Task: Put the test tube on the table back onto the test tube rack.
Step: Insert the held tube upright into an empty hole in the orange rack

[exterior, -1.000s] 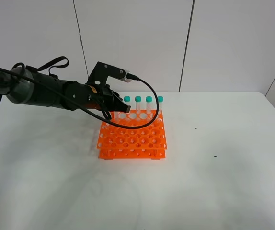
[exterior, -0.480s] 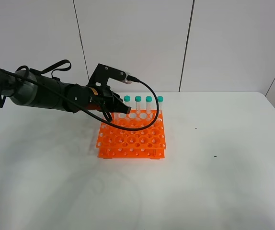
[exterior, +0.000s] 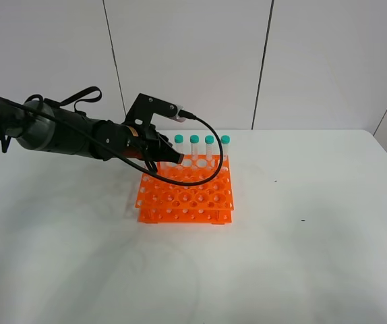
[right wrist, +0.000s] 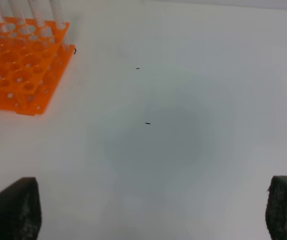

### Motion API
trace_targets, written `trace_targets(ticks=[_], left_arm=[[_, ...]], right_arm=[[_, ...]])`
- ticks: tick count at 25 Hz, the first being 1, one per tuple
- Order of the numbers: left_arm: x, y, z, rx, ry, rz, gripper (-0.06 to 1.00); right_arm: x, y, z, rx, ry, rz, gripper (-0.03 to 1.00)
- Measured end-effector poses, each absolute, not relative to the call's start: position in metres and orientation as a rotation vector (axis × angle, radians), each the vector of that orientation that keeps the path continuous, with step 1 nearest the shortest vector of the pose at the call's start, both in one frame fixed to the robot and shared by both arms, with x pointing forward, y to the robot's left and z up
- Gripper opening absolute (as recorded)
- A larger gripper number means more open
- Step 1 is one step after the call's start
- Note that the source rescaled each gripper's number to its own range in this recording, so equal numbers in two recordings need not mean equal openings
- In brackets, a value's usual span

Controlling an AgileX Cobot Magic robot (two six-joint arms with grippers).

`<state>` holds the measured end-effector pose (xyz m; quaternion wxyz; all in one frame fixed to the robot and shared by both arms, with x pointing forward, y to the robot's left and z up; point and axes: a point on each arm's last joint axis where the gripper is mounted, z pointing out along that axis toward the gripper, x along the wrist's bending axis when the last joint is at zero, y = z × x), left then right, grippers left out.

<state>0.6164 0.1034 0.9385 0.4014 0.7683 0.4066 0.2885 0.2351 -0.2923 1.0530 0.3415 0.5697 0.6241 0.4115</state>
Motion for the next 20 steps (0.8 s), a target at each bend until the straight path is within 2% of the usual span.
trace_targets(ticks=[20], left_arm=[[0.6174,0.1031,0.9342,1.938,1.037,0.726,0.00]], right_arm=[[0.2351,-0.2923,1.0530,1.482,1.623,1.070,1.00]])
